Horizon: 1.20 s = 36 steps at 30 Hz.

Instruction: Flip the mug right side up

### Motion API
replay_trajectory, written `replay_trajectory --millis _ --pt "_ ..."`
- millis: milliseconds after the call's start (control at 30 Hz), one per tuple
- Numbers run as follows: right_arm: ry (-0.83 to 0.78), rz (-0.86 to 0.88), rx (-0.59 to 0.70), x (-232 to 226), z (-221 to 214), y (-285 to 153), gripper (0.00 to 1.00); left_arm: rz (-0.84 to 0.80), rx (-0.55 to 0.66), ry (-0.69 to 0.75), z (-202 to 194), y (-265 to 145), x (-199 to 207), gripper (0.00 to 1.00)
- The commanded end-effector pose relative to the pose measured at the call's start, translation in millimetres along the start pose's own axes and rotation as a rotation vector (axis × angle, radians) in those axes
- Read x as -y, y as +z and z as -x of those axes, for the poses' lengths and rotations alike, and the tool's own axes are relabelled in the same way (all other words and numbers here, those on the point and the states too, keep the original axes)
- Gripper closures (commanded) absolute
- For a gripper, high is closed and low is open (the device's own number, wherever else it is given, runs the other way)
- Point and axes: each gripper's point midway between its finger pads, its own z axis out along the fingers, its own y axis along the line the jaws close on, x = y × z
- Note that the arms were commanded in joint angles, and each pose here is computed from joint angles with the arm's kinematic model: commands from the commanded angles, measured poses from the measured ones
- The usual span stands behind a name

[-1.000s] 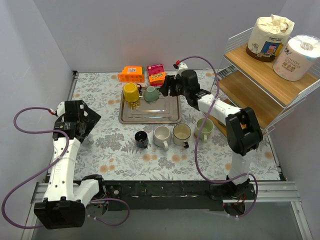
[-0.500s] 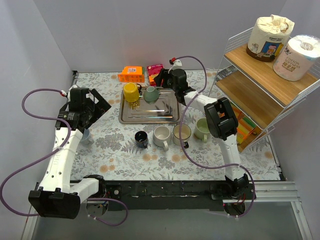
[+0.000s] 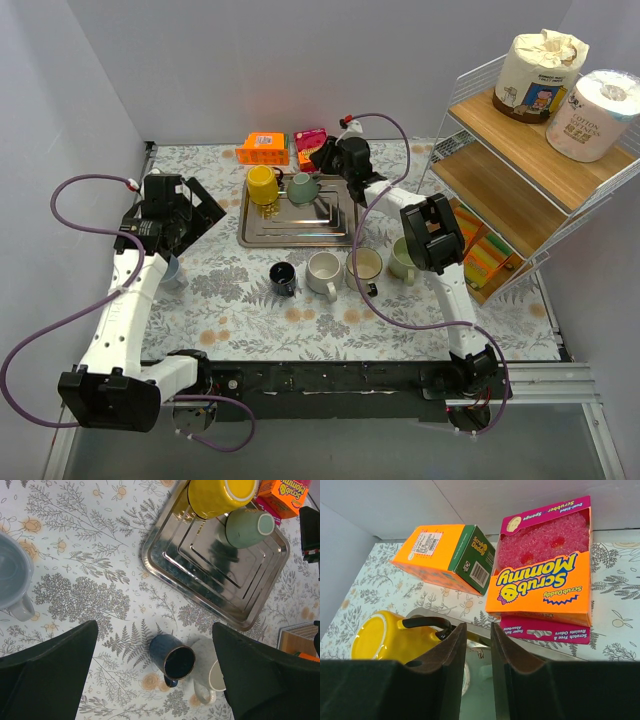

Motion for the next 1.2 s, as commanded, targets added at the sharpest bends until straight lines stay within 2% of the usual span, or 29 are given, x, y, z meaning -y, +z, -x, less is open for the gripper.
replay_trajectory --millis 0,500,967,1167 --pt "0.000 0.012 -0.018 1.6 -3.3 -0.1 0.68 -0.031 0.006 0.014 2.4 0.8 7.4 0.02" --pt "-0.035 -0.007 -0.139 8.4 -50.4 -4.9 0.68 -0.020 -0.005 0.019 -2.0 7.2 4.2 0.02" --pt "-0.095 -0.059 -0.226 18.3 -65.1 -29.1 0.69 -0.038 -0.015 0.021 -9.3 6.8 2.2 0.02" --pt "-0.174 -0.025 -0.226 -0.8 -55.1 -49.2 0.69 -0.046 -0.011 0.019 -11.3 5.1 0.8 0.02"
